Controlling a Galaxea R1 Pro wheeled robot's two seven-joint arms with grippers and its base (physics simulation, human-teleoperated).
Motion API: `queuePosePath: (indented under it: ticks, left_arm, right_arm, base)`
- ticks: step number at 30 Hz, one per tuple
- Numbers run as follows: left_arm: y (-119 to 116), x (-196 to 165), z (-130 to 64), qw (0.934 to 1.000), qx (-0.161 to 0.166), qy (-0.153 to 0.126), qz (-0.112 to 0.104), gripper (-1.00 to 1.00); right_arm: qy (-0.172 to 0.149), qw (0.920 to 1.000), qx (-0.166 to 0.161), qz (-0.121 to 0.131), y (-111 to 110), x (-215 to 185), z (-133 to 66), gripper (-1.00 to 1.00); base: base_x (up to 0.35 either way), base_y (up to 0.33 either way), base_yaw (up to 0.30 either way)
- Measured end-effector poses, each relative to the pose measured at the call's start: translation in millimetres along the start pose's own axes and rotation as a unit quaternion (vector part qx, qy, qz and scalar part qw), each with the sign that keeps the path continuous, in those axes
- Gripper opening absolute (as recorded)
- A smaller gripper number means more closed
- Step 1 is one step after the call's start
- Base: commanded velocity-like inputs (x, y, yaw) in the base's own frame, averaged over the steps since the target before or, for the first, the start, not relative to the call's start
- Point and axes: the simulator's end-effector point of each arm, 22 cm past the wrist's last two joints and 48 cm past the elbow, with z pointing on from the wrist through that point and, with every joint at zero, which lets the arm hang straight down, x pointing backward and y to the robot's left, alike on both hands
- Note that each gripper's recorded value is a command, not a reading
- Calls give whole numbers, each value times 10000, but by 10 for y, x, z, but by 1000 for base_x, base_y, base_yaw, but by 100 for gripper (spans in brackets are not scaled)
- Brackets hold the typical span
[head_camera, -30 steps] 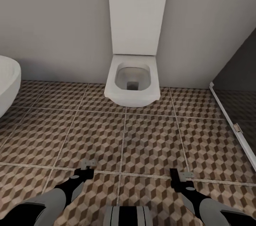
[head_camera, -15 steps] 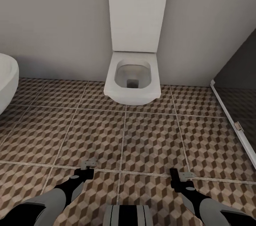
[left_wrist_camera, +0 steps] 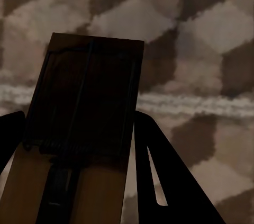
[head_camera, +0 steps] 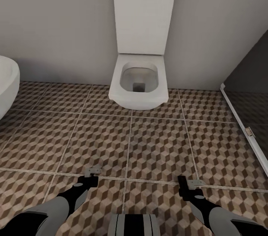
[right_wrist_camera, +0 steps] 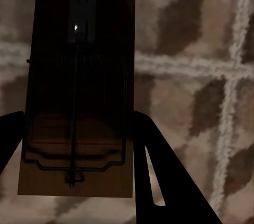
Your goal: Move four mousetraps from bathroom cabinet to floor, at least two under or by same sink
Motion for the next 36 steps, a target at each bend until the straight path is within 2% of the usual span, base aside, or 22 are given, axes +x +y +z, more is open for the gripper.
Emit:
queuePosePath:
  ticks: [13, 23, 36]
  left_arm:
    - [-68, 14, -4, 10000, 44, 9, -5, -100]
    - [51, 111, -7, 9999, -34, 104, 11, -100]
    - [-3, 144, -11, 9999, -7, 144, 18, -100]
  right_arm:
    - [15, 10000, -8, -35, -8, 6, 2, -100]
    - [8, 10000, -63, -31, 84, 0, -8, -100]
    - [-14, 10000, -64, -18, 89, -10, -9, -100]
  base:
    - [0, 0, 0]
    - [0, 0, 0]
    - [0, 0, 0]
